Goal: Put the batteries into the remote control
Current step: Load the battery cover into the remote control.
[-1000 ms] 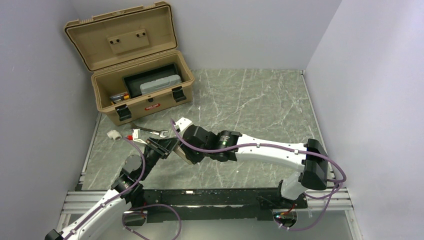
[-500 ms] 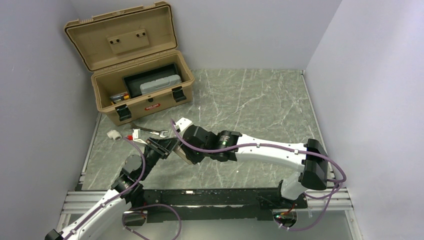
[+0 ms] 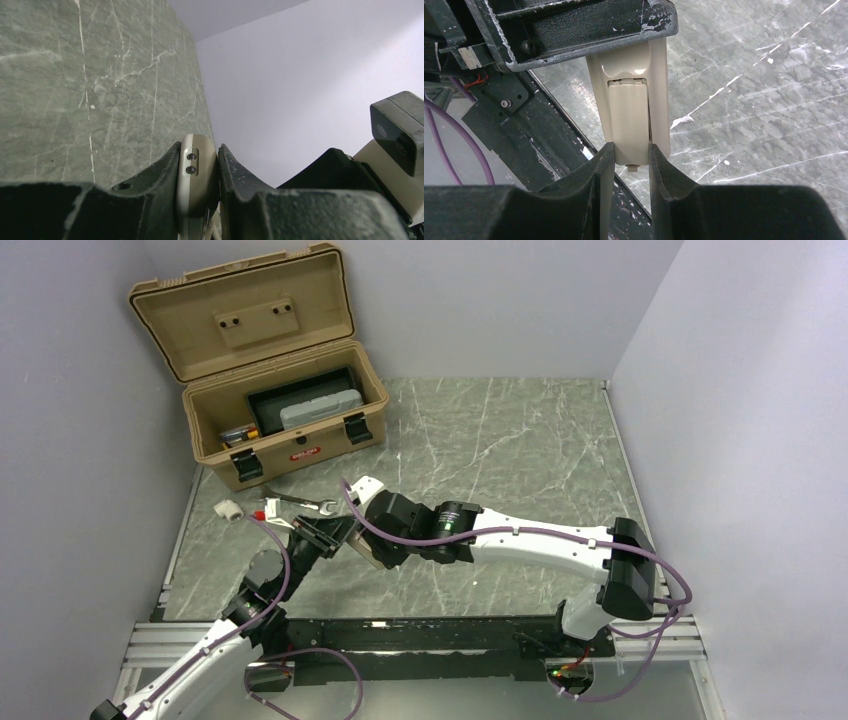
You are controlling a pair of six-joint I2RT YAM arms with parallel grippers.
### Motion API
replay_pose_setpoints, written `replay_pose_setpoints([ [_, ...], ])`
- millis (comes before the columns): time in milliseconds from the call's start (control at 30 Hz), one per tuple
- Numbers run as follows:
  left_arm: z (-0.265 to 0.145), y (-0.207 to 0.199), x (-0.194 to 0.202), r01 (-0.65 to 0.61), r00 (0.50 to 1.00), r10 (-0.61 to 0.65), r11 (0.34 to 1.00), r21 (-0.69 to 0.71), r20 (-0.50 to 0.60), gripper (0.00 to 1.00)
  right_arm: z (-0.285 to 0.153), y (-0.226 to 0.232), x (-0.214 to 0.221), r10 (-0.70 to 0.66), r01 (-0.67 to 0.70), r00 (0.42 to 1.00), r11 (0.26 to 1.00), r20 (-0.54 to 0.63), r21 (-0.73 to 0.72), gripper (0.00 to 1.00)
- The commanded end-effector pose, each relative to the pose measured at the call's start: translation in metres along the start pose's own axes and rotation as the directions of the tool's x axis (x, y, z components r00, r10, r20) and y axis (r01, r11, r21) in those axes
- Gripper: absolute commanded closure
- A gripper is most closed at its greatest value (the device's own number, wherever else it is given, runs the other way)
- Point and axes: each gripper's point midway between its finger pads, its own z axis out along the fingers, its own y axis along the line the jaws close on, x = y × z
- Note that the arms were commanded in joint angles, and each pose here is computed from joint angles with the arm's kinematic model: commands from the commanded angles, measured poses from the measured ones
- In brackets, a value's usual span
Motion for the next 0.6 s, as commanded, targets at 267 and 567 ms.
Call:
replay_pose_setpoints([
  [267,-0.001,0.013,0.005,0.024,1.0,-0.024,1.0,0.005,-0.001,1.0,0.0,0.002,-0.016,-0.027,0.027,0.999,1.0,0.028,0.015,0.9],
  [567,-0.002,0.015,0.006,0.029,1.0,-0.029,1.0,0.006,-0.003,1.0,0.0,0.003,-0.022,-0.033,0.033,0.999,0.999,0.041,0.012,0.88],
])
